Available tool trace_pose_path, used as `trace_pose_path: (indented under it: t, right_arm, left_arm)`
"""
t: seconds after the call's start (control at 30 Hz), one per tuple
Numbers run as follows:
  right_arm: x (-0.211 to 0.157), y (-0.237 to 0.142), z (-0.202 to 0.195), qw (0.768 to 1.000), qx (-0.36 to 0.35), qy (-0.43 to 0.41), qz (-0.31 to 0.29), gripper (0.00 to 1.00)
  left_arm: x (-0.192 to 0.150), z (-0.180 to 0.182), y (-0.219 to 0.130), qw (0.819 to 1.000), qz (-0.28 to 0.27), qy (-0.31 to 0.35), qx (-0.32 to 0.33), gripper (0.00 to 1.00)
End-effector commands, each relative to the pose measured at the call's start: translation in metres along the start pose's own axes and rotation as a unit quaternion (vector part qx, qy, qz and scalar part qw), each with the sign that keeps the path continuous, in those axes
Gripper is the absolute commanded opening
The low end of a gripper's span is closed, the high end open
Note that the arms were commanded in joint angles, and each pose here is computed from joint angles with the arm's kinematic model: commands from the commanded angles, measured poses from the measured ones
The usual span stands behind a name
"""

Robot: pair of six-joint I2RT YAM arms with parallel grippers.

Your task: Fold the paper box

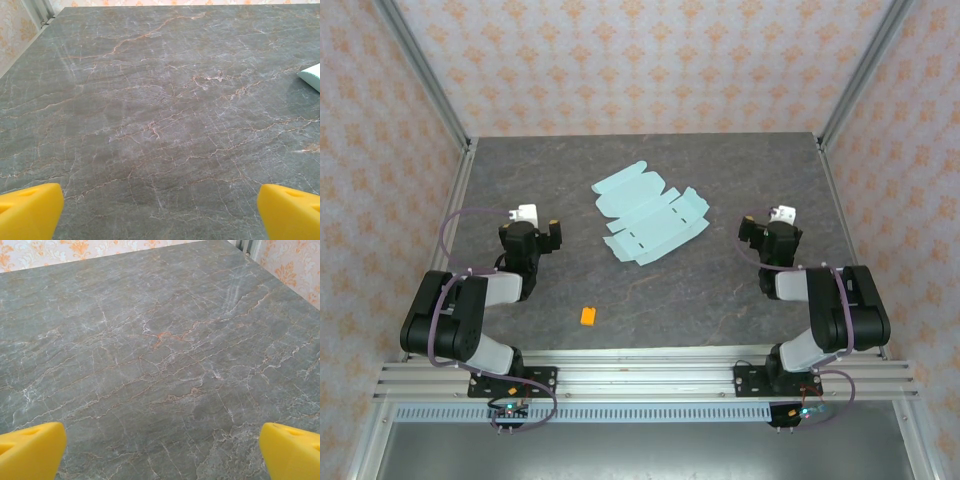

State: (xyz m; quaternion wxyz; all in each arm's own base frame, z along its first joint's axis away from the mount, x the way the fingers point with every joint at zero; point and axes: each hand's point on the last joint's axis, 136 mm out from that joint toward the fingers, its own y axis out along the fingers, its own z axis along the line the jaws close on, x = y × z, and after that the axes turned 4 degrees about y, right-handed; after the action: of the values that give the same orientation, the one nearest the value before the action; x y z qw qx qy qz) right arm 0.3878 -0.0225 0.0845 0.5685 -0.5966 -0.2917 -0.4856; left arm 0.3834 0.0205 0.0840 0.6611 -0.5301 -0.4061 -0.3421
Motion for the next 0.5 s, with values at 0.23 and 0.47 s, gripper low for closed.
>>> trace_pose_path:
  t: [0.23, 0.47]
  right_arm:
    - [0.008, 0.003, -0.002, 1.000, -0.012, 0.008, -0.010, 0.99]
    - [0.037, -0.025, -0.032, 0.993, -0.088, 0.050, -0.059, 0.99]
  left_arm:
    - [0.013, 0.009, 0.005, 1.000, -0.018, -0.004, 0.017, 1.00]
    - [0.031, 0.042, -0.013, 0.995, 0.005, -0.044, 0.092, 1.00]
